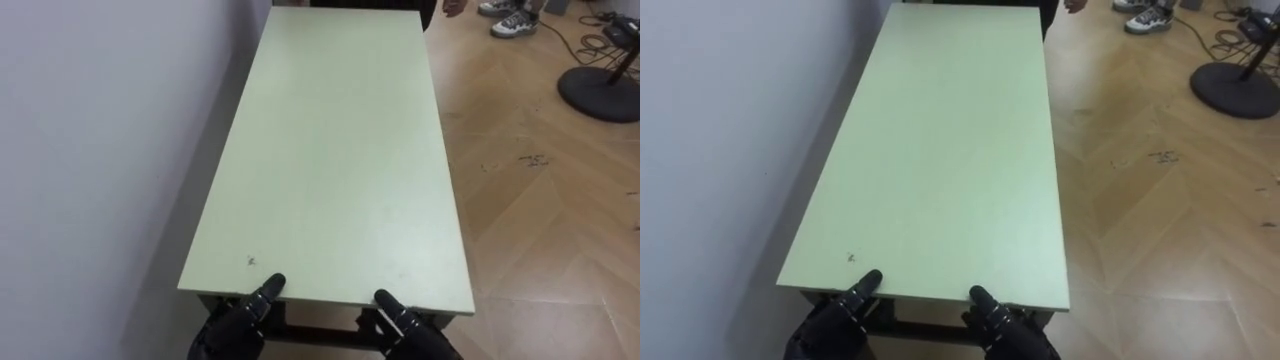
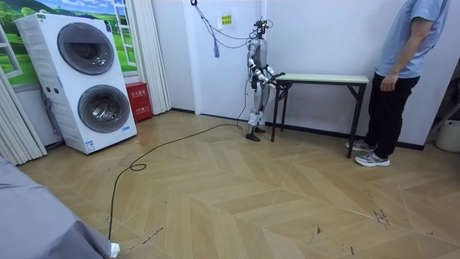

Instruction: Move table with human

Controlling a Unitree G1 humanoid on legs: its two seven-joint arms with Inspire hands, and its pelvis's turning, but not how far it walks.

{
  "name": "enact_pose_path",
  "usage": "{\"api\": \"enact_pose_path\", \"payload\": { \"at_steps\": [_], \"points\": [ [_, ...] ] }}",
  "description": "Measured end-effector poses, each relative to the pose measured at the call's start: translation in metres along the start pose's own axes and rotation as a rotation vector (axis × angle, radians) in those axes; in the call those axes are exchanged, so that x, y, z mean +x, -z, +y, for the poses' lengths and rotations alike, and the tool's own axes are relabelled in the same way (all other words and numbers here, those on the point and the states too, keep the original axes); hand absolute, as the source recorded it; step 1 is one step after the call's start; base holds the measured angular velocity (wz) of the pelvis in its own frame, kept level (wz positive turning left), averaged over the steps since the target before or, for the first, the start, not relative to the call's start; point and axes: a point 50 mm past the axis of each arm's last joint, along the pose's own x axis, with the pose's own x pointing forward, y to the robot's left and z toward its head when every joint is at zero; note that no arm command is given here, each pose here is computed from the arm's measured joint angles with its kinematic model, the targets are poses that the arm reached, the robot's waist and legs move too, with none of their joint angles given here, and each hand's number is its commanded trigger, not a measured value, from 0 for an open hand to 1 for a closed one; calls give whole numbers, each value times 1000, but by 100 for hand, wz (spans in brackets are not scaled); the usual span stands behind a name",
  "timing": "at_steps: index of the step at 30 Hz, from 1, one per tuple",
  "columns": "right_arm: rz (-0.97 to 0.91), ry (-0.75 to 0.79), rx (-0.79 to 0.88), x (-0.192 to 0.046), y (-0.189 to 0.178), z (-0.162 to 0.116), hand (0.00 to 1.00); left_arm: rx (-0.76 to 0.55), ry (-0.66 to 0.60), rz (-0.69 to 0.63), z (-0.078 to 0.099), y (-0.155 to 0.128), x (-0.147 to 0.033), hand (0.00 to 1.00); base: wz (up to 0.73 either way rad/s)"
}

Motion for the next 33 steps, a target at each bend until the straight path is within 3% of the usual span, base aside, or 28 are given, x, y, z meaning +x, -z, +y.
{"api": "enact_pose_path", "payload": {
  "at_steps": [5, 13, 19, 26, 33],
  "points": [
    [49, 13, -71, 1, 2, -6, 0, 21, 0, 4, 4, -3, -2, 0, 1],
    [210, 229, -282, -21, 9, -46, 0, 41, 14, 3, 7, -5, -4, 0, 0],
    [255, 284, -357, -22, 8, -54, 0, 44, 18, -4, 9, -6, -5, 0, 0],
    [274, 352, -379, -28, 6, -65, 0, 52, 29, -9, 12, -6, -7, 0, 0],
    [291, 509, -330, -50, 12, -88, 0, 72, 21, -22, 15, -7, -9, 0, -2]
  ]
}}
